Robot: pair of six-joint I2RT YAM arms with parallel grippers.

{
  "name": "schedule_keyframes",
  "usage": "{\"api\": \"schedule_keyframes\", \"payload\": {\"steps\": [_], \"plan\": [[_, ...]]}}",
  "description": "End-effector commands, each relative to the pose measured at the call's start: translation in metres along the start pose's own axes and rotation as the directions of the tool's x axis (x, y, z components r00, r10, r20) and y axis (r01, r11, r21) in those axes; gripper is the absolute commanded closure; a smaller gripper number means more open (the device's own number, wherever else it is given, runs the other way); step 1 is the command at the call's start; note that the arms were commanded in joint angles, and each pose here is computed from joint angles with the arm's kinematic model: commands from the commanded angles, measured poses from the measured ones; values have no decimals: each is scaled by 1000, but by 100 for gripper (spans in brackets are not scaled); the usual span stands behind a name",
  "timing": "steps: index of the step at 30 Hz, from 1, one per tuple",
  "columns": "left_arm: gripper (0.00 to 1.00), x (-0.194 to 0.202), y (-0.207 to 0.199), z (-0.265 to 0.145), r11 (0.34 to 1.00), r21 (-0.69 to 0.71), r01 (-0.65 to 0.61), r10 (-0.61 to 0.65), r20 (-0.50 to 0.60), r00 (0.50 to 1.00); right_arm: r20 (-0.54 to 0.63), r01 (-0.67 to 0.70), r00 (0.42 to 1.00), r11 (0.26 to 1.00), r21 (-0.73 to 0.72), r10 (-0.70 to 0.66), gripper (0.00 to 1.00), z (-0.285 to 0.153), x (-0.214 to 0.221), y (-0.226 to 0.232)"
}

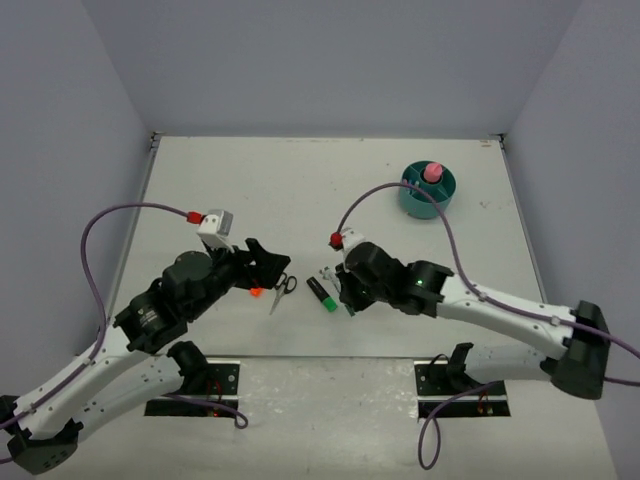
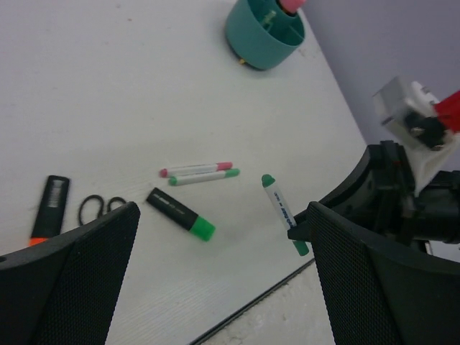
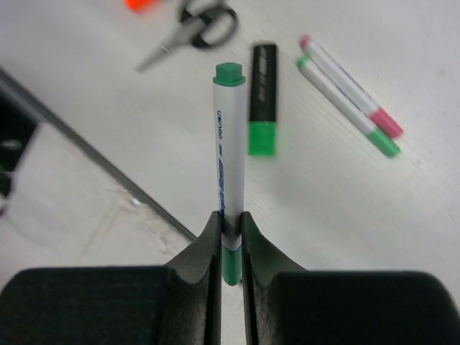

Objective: Sort the stationery into containers
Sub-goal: Place the pen in the storage box.

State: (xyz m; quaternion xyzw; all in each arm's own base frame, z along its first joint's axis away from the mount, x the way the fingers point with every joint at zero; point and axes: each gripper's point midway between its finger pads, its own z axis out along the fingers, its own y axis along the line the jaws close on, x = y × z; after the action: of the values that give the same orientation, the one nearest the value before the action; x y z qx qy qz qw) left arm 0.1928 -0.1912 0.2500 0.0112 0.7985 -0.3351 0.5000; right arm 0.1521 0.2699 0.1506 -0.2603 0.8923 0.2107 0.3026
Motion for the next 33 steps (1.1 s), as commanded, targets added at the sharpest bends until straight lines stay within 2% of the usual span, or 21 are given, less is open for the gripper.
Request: {"api": "schedule_keyframes", "payload": {"steps": [1, 5, 7, 8, 11, 14, 16, 17, 19, 20, 22, 24, 25, 27, 29, 30, 31, 33], "plan": [[0, -3, -85, 6, 897, 431, 99, -100, -22, 995, 241, 61, 971, 967, -249, 1, 100, -39, -26, 33], [0, 4, -132, 8, 752, 650, 111, -73, -85, 994, 313, 105, 950, 932, -347, 10, 100, -71, -29, 45], [0, 4, -142, 12, 716, 687, 122, -80, -93, 992, 328, 112, 945, 926, -361, 13, 100, -77, -30, 46], [0, 8, -150, 13, 676, 724, 138, -71, -123, 990, 337, 121, 941, 918, -377, 14, 100, -83, -31, 48], [4, 20, -159, 22, 644, 746, 170, -49, -181, 982, 372, 136, 928, 904, -406, 27, 100, -98, -34, 51], [20, 24, -166, 22, 607, 775, 178, -40, -194, 980, 390, 142, 920, 900, -411, 33, 100, -107, -35, 50], [36, 29, -172, 19, 583, 790, 187, -25, -213, 977, 395, 137, 918, 908, -396, 34, 100, -108, -37, 47], [47, 31, -174, 19, 580, 792, 191, -21, -220, 975, 392, 132, 919, 912, -389, 34, 100, -107, -36, 46], [75, 36, -181, 18, 565, 802, 192, -3, -231, 973, 390, 120, 920, 924, -363, 34, 100, -106, -37, 41], [86, 35, -183, 17, 563, 805, 187, 1, -227, 974, 386, 117, 922, 927, -355, 31, 100, -105, -37, 40], [100, 37, -183, 21, 582, 795, 175, 12, -223, 975, 384, 101, 923, 941, -323, 33, 100, -103, -37, 33], [100, 34, -182, 26, 605, 781, 157, 14, -207, 978, 385, 84, 922, 949, -303, 42, 100, -103, -37, 28], [100, 34, -179, 31, 629, 764, 145, 18, -201, 979, 391, 64, 919, 957, -283, 54, 96, -103, -37, 23], [100, 32, -172, 42, 687, 717, 114, 25, -181, 983, 412, 2, 906, 973, -232, 96, 79, -105, -39, 9], [100, 25, -163, 59, 754, 653, 69, 31, -140, 990, 441, -88, 884, 982, -169, 155, 25, -108, -42, -9], [100, 3, -155, 79, 831, 556, 15, 18, -53, 998, 468, -172, 859, 978, -115, 206, 1, -114, -42, -26], [100, 1, -147, 96, 868, 496, -9, 32, -37, 999, 485, -222, 842, 971, -86, 235, 1, -118, -42, -35], [100, -29, -141, 121, 924, 374, -79, 61, 60, 996, 528, -371, 786, 929, -12, 320, 1, -133, -38, -64]]}}
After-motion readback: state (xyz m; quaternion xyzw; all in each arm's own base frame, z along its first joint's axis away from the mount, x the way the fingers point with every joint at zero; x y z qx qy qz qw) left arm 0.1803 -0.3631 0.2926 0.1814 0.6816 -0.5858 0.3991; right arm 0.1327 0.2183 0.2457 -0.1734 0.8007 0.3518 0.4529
